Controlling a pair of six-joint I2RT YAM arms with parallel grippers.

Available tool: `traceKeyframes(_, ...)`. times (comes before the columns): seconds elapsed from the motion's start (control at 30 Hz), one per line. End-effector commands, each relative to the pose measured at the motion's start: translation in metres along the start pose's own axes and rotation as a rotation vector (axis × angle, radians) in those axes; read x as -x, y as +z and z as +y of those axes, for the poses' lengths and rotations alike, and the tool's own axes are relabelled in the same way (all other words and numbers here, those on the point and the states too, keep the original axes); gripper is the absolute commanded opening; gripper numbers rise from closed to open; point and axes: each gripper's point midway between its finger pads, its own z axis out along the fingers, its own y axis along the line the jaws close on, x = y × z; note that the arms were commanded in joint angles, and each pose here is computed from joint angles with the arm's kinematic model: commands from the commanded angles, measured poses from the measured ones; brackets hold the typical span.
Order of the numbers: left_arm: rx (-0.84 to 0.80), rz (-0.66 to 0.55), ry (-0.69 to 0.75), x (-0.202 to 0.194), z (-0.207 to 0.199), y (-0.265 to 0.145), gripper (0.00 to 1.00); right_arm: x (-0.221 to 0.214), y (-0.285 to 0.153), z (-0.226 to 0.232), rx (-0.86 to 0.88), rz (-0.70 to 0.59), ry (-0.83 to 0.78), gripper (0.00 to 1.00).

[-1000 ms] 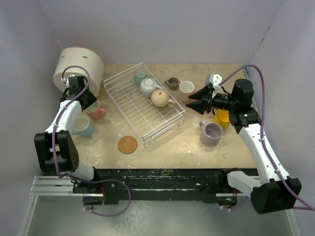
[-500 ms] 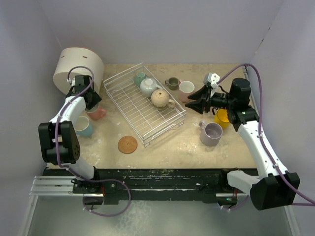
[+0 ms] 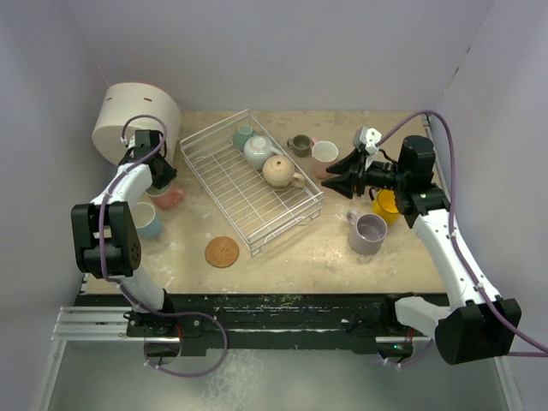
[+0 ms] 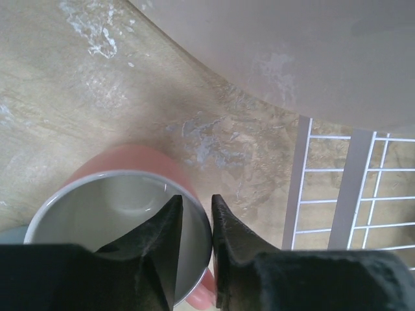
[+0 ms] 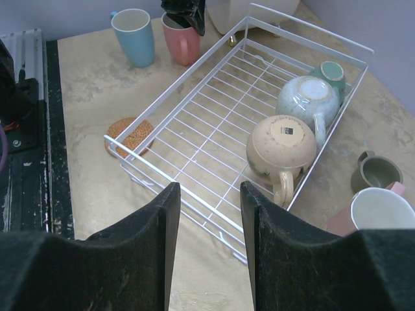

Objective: Load the cups into the dish rack
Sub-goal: Pick up the cup at the center of the board.

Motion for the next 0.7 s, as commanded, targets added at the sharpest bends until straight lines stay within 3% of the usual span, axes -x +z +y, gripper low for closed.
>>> traceKeyframes(0.0,0.001,-0.044,0.028,0.016,-0.005,0.003,0.22,0.008,-0.001,0.001,0.011,-0.021,-0.042,0.44)
traceKeyframes(0.07,-0.002,-0.046,0.033,0.017,-0.006,0.002,0.1,0.008,-0.001,0.001,0.012,-0.021,-0.043,0.44)
traceKeyframes(0.17,-0.027,-0.06,0.041,0.022,-0.01,-0.006,0.05,0.008,-0.001,0.001,0.013,-0.021,-0.043,0.44)
traceKeyframes(0.67,-0.167,-0.212,0.049,0.04,-0.014,-0.078,0.0,0.007,-0.001,0.001,0.015,-0.02,-0.04,0.44)
